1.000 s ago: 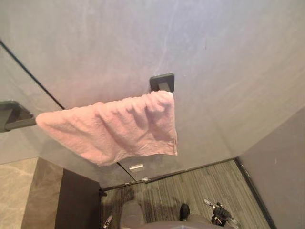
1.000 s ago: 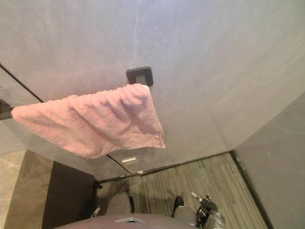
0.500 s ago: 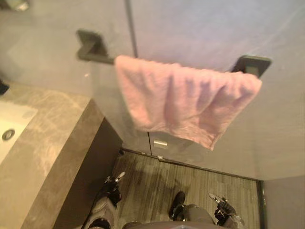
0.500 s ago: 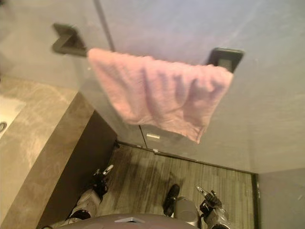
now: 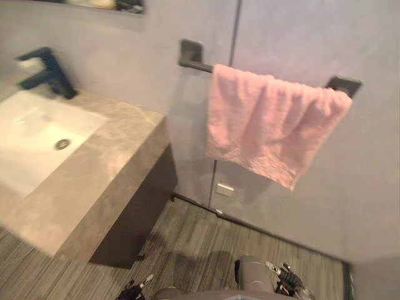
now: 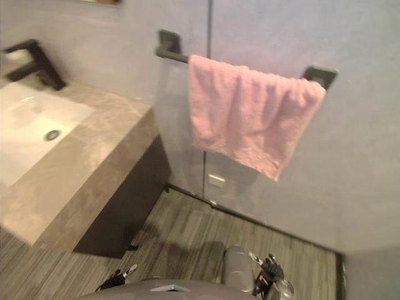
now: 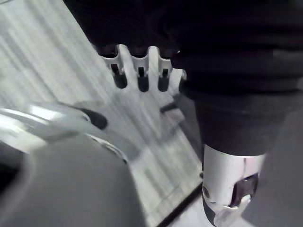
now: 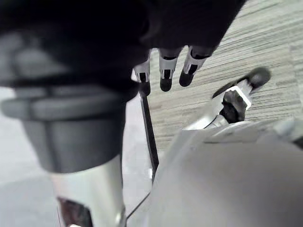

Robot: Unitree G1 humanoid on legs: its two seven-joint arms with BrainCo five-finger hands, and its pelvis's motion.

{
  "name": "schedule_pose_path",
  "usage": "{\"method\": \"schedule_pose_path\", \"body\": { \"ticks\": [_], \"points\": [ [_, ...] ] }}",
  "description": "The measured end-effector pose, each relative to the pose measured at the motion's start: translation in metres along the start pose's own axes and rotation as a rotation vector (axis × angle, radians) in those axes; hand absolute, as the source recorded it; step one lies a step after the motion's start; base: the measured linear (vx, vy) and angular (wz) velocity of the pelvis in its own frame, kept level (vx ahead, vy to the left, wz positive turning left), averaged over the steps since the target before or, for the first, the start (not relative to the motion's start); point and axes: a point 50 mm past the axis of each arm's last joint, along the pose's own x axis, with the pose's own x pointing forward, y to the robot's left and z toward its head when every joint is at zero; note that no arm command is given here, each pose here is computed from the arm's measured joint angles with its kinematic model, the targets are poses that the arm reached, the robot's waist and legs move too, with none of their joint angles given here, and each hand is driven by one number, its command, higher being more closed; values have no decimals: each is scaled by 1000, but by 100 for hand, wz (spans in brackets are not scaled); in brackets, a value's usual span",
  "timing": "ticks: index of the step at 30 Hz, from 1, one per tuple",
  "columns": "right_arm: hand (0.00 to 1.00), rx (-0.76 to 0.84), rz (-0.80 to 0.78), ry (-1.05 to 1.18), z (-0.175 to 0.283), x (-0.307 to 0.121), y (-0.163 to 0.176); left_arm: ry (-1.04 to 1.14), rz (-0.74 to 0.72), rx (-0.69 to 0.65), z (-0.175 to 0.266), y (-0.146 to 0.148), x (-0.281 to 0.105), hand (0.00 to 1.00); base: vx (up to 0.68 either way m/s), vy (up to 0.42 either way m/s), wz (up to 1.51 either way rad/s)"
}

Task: Organize washtable

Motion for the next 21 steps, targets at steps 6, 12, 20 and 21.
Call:
{"method": "schedule_pose_path", "body": {
  "ticks": [6, 12, 20, 21],
  "points": [
    [0, -64, 51, -30, 15, 5, 13, -3, -40, 30, 1, -14, 1, 0, -61, -89, 90],
    [0, -239, 143, -86, 34, 9, 43, -34, -75, 100, 12, -24, 3, 0, -375, -136, 62],
    [0, -173, 11, -31, 21, 7, 5, 30, -46, 98, -7, -15, -1, 0, -283, 74, 69],
    [0, -143, -4, -27, 19, 7, 2, 51, -31, 86, -13, -11, -2, 0, -28, 263, 82]
  ]
}}
